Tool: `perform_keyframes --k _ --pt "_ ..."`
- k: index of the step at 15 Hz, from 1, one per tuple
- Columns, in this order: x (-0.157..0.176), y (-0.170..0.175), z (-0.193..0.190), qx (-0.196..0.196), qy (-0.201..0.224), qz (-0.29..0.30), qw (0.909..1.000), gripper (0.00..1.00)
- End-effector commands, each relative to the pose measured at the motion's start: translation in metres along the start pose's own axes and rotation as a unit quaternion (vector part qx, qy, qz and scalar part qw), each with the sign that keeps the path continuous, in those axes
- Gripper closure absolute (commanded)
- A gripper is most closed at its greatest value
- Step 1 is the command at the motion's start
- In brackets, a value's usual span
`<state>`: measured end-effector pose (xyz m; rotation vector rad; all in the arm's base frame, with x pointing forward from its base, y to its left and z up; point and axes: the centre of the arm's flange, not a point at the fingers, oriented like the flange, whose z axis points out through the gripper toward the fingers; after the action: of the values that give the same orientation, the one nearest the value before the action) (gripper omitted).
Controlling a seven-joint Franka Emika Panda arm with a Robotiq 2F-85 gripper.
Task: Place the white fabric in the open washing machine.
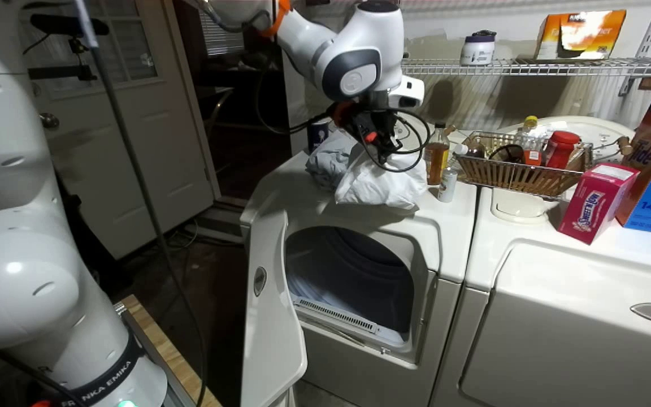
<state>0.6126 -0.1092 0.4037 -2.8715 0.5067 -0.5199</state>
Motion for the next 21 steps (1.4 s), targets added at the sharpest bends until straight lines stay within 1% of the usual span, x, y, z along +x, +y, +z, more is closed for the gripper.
perform_keyframes --k 1,3,5,7,9,10,12,15,18,20,21 --pt "0.025 -0.025 0.048 -0.02 0.021 0.014 0.9995 0.98" --pt "0.034 -0.038 0.065 -0.035 0.028 0.01 0.999 0.98" --pt "0.042 -0.05 0.075 -0.054 0.031 -0.008 0.998 0.98" --pt "0.049 -0.067 0.081 -0.076 0.045 -0.054 0.9946 0.98" --pt "0.052 -0.083 0.085 -0.094 0.048 -0.101 0.9892 0.98" --pt "0.051 -0.089 0.089 -0.1 0.046 -0.116 0.987 0.72" --pt "0.049 -0.099 0.097 -0.104 0.048 -0.152 0.9817 0.59" --pt "0.041 -0.114 0.104 -0.093 0.038 -0.195 0.9757 0.39" --pt "0.033 -0.125 0.109 -0.075 0.018 -0.234 0.9692 0.19" --pt "0.03 -0.13 0.115 -0.077 0.008 -0.26 0.9625 0.05" --pt "0.028 -0.131 0.12 -0.082 0.001 -0.272 0.9589 0.01"
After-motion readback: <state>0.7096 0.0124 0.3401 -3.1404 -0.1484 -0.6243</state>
